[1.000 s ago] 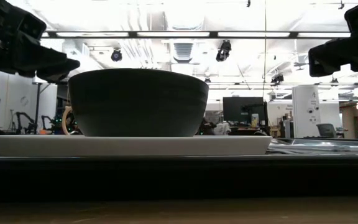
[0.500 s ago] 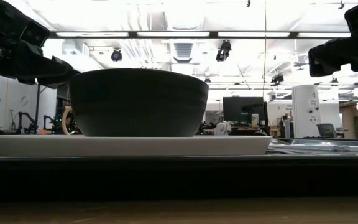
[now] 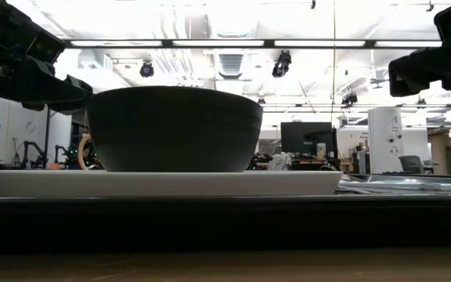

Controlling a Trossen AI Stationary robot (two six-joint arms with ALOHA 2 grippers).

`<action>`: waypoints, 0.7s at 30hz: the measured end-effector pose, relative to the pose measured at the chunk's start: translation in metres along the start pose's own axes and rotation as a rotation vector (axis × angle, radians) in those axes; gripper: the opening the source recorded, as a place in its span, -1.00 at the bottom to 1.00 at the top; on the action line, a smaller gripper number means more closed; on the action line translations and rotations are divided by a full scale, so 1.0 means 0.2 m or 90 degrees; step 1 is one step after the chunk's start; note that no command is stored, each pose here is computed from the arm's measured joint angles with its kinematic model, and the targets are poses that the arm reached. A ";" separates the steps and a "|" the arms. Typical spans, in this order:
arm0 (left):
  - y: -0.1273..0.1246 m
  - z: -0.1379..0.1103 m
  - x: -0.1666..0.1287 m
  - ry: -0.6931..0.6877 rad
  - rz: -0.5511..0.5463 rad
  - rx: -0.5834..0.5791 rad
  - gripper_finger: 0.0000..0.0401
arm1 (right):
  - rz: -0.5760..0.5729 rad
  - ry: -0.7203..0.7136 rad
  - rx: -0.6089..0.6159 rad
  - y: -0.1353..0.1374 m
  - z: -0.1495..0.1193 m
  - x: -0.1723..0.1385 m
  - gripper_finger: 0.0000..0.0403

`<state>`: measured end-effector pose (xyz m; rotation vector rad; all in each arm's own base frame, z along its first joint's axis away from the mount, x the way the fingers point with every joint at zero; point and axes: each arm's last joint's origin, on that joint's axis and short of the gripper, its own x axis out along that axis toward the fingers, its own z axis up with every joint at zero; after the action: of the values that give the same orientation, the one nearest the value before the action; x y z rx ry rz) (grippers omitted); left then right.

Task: Set up tray
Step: Return to Home Position

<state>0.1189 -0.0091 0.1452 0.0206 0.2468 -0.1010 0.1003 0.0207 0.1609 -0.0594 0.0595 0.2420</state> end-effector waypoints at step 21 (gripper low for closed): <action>0.00 0.00 0.00 0.000 0.000 0.000 -0.35 | 0.000 0.000 0.001 0.00 0.00 0.00 -0.39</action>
<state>0.1189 -0.0091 0.1452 0.0209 0.2464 -0.1014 0.1003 0.0207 0.1609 -0.0576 0.0599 0.2420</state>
